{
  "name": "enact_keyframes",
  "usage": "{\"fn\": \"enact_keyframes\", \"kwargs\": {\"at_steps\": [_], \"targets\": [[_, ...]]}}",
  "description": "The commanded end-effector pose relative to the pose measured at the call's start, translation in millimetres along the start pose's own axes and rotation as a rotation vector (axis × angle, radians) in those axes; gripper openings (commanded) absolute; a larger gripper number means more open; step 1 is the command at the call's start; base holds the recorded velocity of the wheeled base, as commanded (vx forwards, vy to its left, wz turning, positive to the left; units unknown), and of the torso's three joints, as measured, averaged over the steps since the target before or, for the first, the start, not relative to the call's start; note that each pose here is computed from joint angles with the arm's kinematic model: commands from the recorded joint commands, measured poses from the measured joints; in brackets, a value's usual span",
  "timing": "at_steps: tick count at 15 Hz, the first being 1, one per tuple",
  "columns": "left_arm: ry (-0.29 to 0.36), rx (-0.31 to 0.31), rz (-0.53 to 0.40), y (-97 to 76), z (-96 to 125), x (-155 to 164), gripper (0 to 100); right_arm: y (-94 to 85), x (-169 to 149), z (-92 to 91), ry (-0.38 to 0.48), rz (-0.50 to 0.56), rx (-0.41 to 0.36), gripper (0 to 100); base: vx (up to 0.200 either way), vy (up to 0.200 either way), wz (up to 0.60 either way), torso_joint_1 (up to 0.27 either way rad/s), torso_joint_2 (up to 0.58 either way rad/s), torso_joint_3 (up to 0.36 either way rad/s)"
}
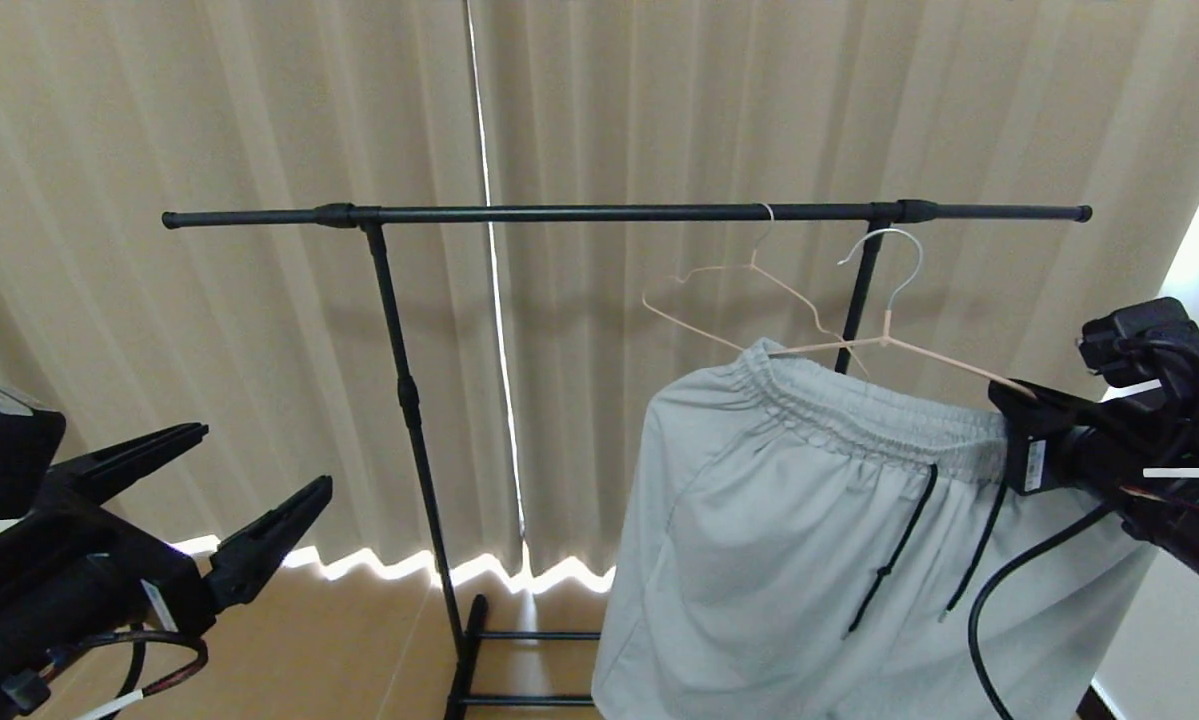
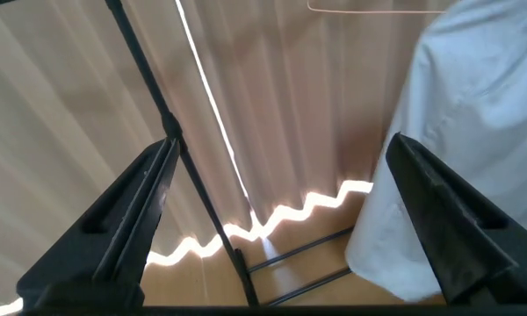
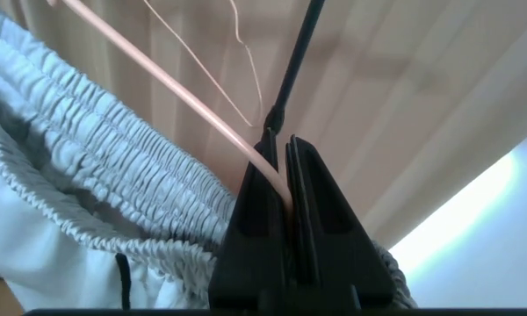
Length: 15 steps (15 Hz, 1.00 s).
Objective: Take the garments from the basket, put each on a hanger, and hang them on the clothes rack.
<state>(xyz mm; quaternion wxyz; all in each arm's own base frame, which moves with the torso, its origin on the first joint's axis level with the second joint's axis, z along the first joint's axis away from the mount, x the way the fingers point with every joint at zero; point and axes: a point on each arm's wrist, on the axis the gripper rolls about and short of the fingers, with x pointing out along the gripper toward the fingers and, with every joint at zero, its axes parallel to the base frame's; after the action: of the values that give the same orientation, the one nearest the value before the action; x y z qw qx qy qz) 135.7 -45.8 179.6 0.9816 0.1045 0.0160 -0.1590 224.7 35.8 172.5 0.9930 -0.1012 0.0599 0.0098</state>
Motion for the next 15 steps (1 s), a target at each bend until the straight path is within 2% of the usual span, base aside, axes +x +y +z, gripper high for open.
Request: {"fn": "enact_keyframes", "kwargs": {"at_steps": [1, 3, 5, 12, 15], "targets": [[-0.004, 0.0, 0.003, 0.2, 0.4, -1.1, 100, -2.8, -9.3, 5.1, -0.03, -0.008, 0.002, 0, 0.0, 0.0, 0.0, 0.0, 0.0, 0.0], [-0.018, -0.002, 0.005, 0.6, 2.2, -3.7, 100, -3.5, -11.6, 6.7, -0.038, -0.011, 0.002, 0, 0.0, 0.0, 0.0, 0.0, 0.0, 0.0], [-0.035, -0.004, 0.007, 1.0, 4.3, -7.0, 100, -6.7, -12.1, 8.4, -0.045, -0.025, 0.003, 0, 0.0, 0.2, 0.0, 0.005, 0.0, 0.0], [-0.031, -0.002, 0.005, 0.4, 2.3, -8.5, 100, -8.6, -11.7, 8.5, -0.045, -0.033, 0.004, 0, 0.0, 0.2, 0.0, 0.004, 0.0, 0.002], [-0.037, -0.003, 0.003, 0.0, 2.2, -11.2, 100, -8.5, -11.5, 7.8, -0.042, -0.032, 0.004, 0, 0.0, 0.0, 0.0, 0.0, 0.0, 0.0]]}}
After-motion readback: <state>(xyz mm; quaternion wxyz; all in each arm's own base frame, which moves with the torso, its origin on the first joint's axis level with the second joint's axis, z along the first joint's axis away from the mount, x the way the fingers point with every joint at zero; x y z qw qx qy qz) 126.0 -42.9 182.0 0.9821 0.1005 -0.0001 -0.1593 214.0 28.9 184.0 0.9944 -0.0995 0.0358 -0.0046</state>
